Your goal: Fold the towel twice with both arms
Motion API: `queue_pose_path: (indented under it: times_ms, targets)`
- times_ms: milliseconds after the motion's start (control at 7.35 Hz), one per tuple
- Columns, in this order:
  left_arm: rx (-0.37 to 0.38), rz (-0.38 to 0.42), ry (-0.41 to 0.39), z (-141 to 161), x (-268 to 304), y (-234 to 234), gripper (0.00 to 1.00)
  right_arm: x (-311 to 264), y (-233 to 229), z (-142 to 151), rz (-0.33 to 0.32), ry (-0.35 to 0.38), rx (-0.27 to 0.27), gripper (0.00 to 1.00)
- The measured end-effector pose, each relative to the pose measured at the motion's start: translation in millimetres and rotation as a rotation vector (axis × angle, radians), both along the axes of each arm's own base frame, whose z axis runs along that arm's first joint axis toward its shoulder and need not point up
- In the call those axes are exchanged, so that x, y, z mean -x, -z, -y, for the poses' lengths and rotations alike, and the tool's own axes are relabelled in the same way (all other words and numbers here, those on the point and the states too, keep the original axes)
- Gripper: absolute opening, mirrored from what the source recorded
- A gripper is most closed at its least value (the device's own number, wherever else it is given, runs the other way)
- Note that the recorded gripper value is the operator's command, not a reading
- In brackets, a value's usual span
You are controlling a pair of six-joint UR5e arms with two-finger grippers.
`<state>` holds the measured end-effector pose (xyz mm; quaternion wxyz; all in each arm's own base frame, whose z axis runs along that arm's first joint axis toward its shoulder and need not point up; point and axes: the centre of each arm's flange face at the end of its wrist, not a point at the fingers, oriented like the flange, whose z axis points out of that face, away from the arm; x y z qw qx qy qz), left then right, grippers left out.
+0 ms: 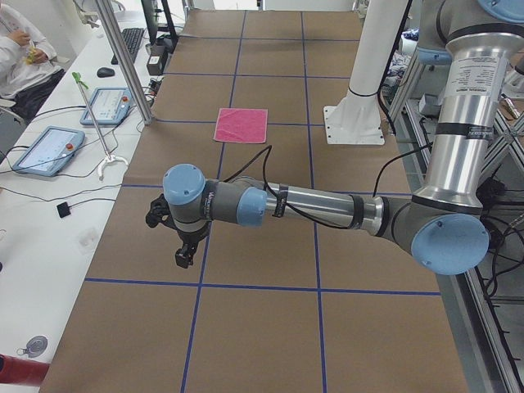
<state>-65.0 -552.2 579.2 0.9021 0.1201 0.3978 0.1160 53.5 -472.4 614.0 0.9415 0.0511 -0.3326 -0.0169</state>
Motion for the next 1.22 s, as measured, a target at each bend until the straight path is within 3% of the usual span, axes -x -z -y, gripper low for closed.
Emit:
queue_pose_path:
  times_ms: [272,408,817,1225]
  targets:
    - [-0.032,-0.045,-0.006,3,-3,12,1.00,1,3,4,0.005,0.002,-0.100,1.00]
    - [-0.052,-0.063,0.002,5,-5,20,1.00,3,7,6,0.021,-0.002,-0.125,1.00]
    - [-0.008,-0.143,0.110,13,-55,48,1.00,42,37,16,0.119,-0.079,-0.092,1.00]
    - [0.124,-0.273,0.194,6,-150,81,1.00,118,80,27,0.242,-0.185,-0.035,1.00]
